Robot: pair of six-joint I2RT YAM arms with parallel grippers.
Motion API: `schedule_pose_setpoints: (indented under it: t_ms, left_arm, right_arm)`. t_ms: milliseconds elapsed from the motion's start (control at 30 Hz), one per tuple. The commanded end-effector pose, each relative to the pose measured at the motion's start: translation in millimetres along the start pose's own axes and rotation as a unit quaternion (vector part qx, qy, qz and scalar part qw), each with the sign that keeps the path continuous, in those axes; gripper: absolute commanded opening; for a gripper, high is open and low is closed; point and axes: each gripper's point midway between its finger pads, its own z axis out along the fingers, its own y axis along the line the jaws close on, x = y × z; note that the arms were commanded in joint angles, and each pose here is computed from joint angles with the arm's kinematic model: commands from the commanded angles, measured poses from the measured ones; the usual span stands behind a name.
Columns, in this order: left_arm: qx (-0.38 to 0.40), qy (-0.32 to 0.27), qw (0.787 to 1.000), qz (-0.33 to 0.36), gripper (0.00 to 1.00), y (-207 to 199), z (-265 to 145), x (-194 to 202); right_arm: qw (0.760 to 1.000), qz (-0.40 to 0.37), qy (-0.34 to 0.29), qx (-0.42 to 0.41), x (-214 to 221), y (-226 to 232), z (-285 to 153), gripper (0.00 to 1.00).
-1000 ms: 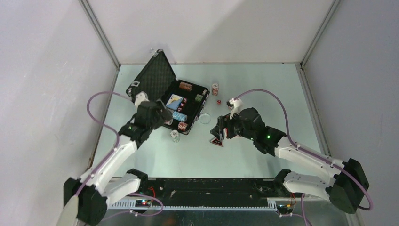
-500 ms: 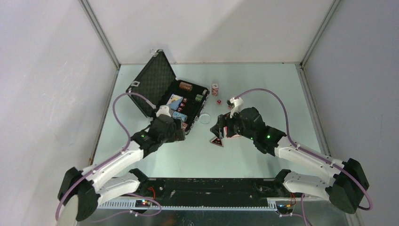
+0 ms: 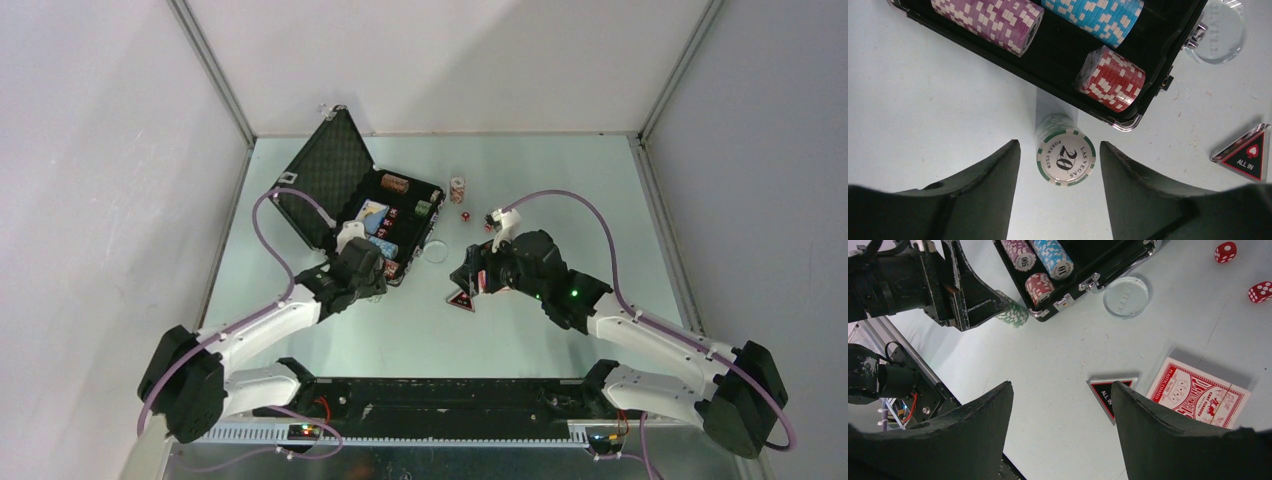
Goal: Pack up texas hold em set
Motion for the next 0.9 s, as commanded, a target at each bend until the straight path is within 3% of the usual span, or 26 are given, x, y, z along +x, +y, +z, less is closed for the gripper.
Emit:
schedule_pose_setpoints:
  t_ms: [0,167,367,533,700,867]
  left_arm:
    - [0.01,-0.02,1.0,-0.005,0.62,-14,2,-18]
    - [0.013,-0.01,1.0,0.001,0.55,-16,4,-15]
    - [0.031,-0.026,0.999,0.012,0.26,-20,-13,-29]
    - [0.152,-0.012,0.987,0.041,0.19,-57,-47,-36]
    - [0.281,0.062,0.955,0.072,0.11,-102,-81,-25]
    - [0.353,0.066,0.931,0.065,0.11,-124,-104,-28]
  right_arm:
    - [1.0,0.003,-0.02,-0.005,-10,4,-2,0.74]
    - [1.0,0.003,-0.017,-0.004,-9,4,-3,0.74]
    - [1.0,-0.002,-0.015,-0.015,-8,7,-4,0.74]
    - [0.996,-0.039,-0.002,-0.076,-3,26,-2,0.76]
    - [0.984,-0.11,-0.019,-0.141,-6,57,-4,0.75]
    - [0.978,-0.148,-0.018,-0.149,3,68,-1,0.73]
